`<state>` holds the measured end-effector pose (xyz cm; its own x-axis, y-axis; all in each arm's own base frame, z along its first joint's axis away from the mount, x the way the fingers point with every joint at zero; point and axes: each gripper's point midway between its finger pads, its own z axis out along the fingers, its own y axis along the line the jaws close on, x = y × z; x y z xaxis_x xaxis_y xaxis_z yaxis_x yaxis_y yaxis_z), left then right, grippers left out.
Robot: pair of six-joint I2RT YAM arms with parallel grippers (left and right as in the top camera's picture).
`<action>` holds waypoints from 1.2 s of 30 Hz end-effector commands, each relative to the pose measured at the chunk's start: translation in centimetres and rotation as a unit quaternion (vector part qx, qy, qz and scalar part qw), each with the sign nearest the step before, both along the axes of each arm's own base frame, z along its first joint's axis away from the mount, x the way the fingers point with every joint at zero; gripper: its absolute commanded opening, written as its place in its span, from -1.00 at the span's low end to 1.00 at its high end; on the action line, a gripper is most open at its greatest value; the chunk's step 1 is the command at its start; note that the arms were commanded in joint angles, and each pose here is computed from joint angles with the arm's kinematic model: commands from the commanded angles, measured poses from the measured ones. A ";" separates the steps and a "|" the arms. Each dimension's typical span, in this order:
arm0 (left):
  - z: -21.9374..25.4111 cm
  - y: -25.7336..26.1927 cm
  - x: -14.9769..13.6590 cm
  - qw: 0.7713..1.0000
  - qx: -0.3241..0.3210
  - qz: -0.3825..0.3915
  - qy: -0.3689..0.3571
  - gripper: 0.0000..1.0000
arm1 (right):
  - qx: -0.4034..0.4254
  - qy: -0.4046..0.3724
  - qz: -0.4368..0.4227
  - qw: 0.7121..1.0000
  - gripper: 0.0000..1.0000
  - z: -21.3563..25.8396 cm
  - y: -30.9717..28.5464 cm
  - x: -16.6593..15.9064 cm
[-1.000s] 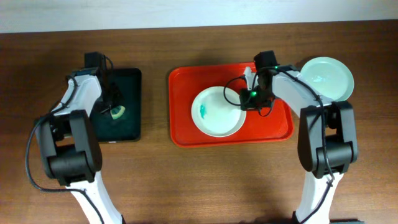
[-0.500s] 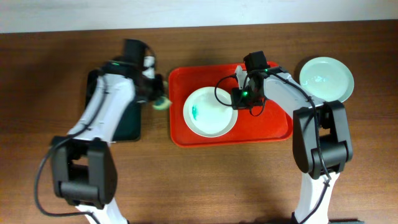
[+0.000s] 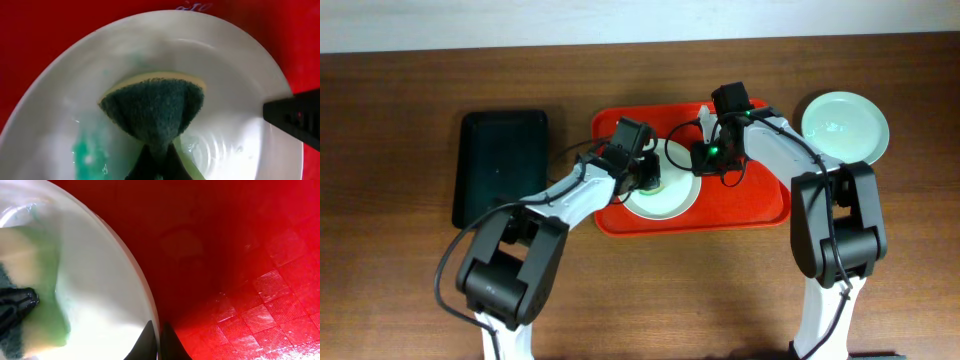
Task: Clean dirty plates on tray and stack at the side
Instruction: 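Scrub the cream plate with the sponge in the left gripper, then carry the cream plate right and stack it on the other plates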
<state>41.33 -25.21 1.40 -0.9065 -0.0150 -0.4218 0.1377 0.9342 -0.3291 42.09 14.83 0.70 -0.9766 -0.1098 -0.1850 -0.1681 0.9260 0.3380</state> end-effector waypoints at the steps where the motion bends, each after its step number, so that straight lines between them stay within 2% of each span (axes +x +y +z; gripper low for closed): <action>1: -2.5 6.1 0.1 0.986 0.150 0.069 -0.002 -1.00 | -0.016 0.022 -0.001 1.000 -0.92 -1.7 -0.2 -1.0; 3: -1.3 9.6 0.8 0.964 0.245 0.100 -0.029 -1.00 | -0.017 0.024 -0.001 1.000 -0.92 -1.7 -0.2 -1.1; 5: 1.1 10.4 1.7 0.954 0.273 0.115 -0.047 -1.00 | -0.017 0.024 -0.001 1.000 -0.92 -1.8 -0.2 -1.1; 6: 2.8 9.9 2.4 0.957 0.261 0.117 -0.056 -1.00 | -0.018 0.024 -0.001 1.000 -0.92 -1.8 -0.2 -1.0; 7: 3.8 9.0 2.7 0.962 0.240 0.112 -0.060 -1.00 | -0.018 0.024 -0.001 1.000 -0.92 -1.8 -0.2 -1.0; 8: 4.8 7.0 2.8 0.976 0.191 0.092 -0.055 -1.00 | -0.018 0.024 -0.001 1.000 -0.92 -1.8 -0.2 -1.0; 9: 5.0 3.6 2.3 0.992 0.107 0.049 -0.036 -1.00 | -0.018 0.023 -0.001 1.000 -0.92 -1.8 -0.2 -1.0; 10: 4.8 0.9 1.7 0.999 0.037 0.017 -0.015 -1.00 | -0.018 0.023 -0.001 1.000 -0.92 -1.8 -0.2 -1.0; 11: 4.5 -0.2 1.5 1.000 0.003 0.014 -0.004 -1.00 | -0.018 0.024 -0.001 1.000 -0.92 -1.8 -0.2 -1.1; 13: 3.2 -1.4 2.0 1.000 -0.022 0.009 -0.001 -1.00 | -0.018 0.024 -0.001 1.000 -0.92 -1.8 -0.2 -1.1; 16: 0.1 -1.3 2.7 1.000 -0.010 0.012 0.004 -1.00 | -0.019 0.026 -0.001 0.999 -0.92 -1.8 -0.3 -1.1; 17: -1.1 -0.4 3.0 1.000 0.013 0.026 0.003 -1.00 | -0.019 0.026 -0.001 0.999 -0.92 -1.8 -0.3 -1.2; 19: -2.1 1.4 3.7 0.997 0.071 0.021 -0.020 -1.00 | -0.019 0.026 -0.001 0.999 -0.92 -1.8 -0.3 -1.2; 21: -2.0 4.1 4.5 0.986 0.160 0.017 -0.054 -1.00 | -0.019 0.028 -0.001 0.999 -0.92 -1.8 -0.3 -1.2; 22: -1.5 6.7 5.0 0.971 0.224 0.038 -0.068 -1.00 | -0.019 0.028 -0.001 0.999 -0.92 -1.8 -0.3 -1.2; 23: -0.7 8.4 5.3 0.960 0.262 0.060 -0.077 -1.00 | -0.019 0.027 -0.001 0.999 -0.92 -1.8 -0.3 -1.2; 25: 1.5 10.0 5.6 0.948 0.294 0.083 -0.091 -1.00 | -0.019 0.027 -0.001 0.999 -0.92 -1.8 -0.3 -1.2; 29: 8.7 9.9 6.0 0.950 0.257 0.104 -0.144 -1.00 | -0.019 0.025 -0.001 1.000 -0.92 -1.8 -0.3 -1.1; 31: 12.4 9.7 5.2 0.958 0.217 0.100 -0.156 -1.00 | -0.018 0.023 -0.001 1.000 -0.92 -1.8 -0.3 -1.0; 33: 13.7 13.7 3.4 0.960 0.197 0.165 -0.109 -1.00 | -0.018 0.023 -0.001 1.000 -0.92 -1.8 -0.2 -1.0; 36: 11.1 20.5 2.4 0.948 0.206 0.240 -0.031 -1.00 | -0.018 0.022 -0.001 1.000 -0.92 -1.7 -0.2 -1.0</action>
